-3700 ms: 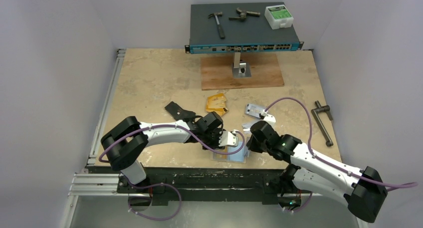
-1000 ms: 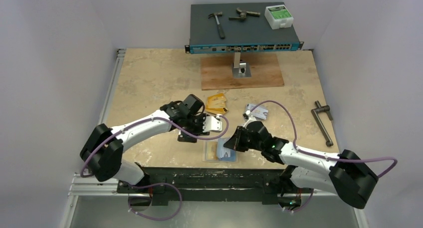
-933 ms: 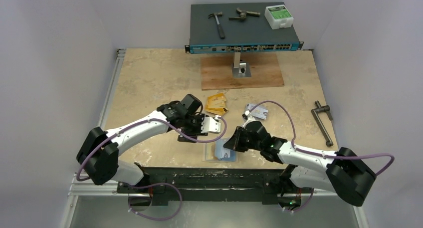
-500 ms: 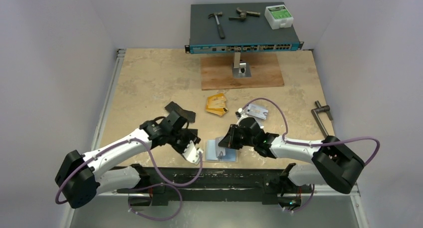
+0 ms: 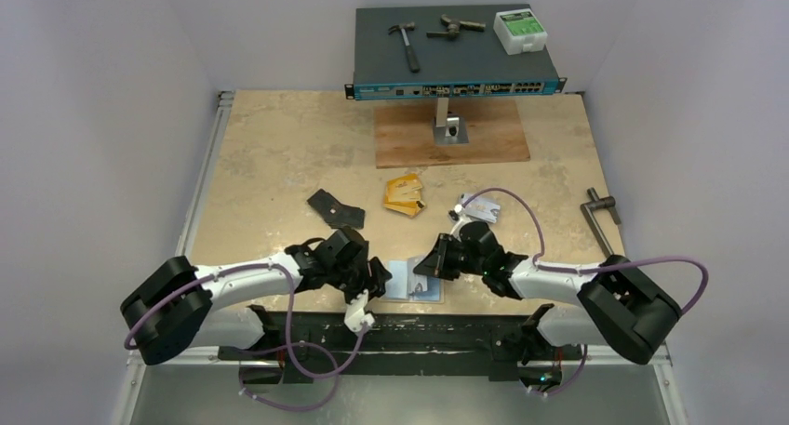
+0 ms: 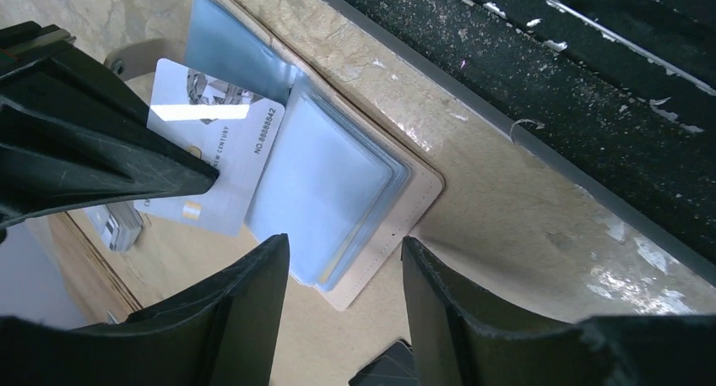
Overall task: Put the credit cards into the card holder
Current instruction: Insert the credit card into the card holder.
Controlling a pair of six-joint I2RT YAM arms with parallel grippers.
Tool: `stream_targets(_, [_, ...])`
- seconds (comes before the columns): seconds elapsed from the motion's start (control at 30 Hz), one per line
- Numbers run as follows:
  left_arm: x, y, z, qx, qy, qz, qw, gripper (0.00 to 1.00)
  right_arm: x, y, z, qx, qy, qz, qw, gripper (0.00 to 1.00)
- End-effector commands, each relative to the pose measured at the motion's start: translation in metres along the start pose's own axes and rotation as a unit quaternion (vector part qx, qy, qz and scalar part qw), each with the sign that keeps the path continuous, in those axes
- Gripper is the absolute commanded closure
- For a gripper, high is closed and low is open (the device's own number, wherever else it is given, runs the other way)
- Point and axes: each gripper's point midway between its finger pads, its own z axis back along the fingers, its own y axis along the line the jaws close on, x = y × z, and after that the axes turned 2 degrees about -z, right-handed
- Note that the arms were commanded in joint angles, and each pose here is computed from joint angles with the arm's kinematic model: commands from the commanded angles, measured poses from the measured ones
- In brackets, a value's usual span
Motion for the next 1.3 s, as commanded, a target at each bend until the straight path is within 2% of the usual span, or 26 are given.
stream_targets(0.0, [0.008,0.018,-0.006,0.015,-0.026,-0.076,0.997,0.48,0.002,0.012,0.001,0.047,-0.001,0.003,0.999,1.0])
stream_targets(0.23, [0.001,-0.001,-0.015,-0.05,-0.022,-0.101,0.993,0.51,0.009,0.003,0.013,0.059,-0.031,-0.018,0.998,1.0])
stream_targets(0.63, [0.002,-0.006,-0.024,-0.098,-0.003,-0.061,0.993,0.63,0.012,-0.005,0.01,0.072,-0.049,-0.063,0.994,1.0])
stream_targets(0.73, [0.008,-0.007,-0.026,-0.103,-0.001,-0.042,0.994,0.69,0.013,-0.011,0.01,0.057,-0.055,-0.069,0.994,1.0])
stream_targets(0.97, [0.02,0.0,-0.03,-0.107,0.035,0.063,0.992,0.69,0.017,-0.024,0.016,0.019,-0.079,-0.07,0.994,1.0])
stream_targets(1.1, [0.017,-0.001,-0.033,-0.108,0.064,0.091,0.988,0.7,0.014,-0.031,0.017,0.01,-0.077,-0.069,0.995,1.0])
stream_targets(1.27, [0.012,0.0,-0.037,-0.108,0.079,0.093,0.987,0.71,0.005,-0.039,0.016,0.005,-0.066,-0.069,0.995,1.0])
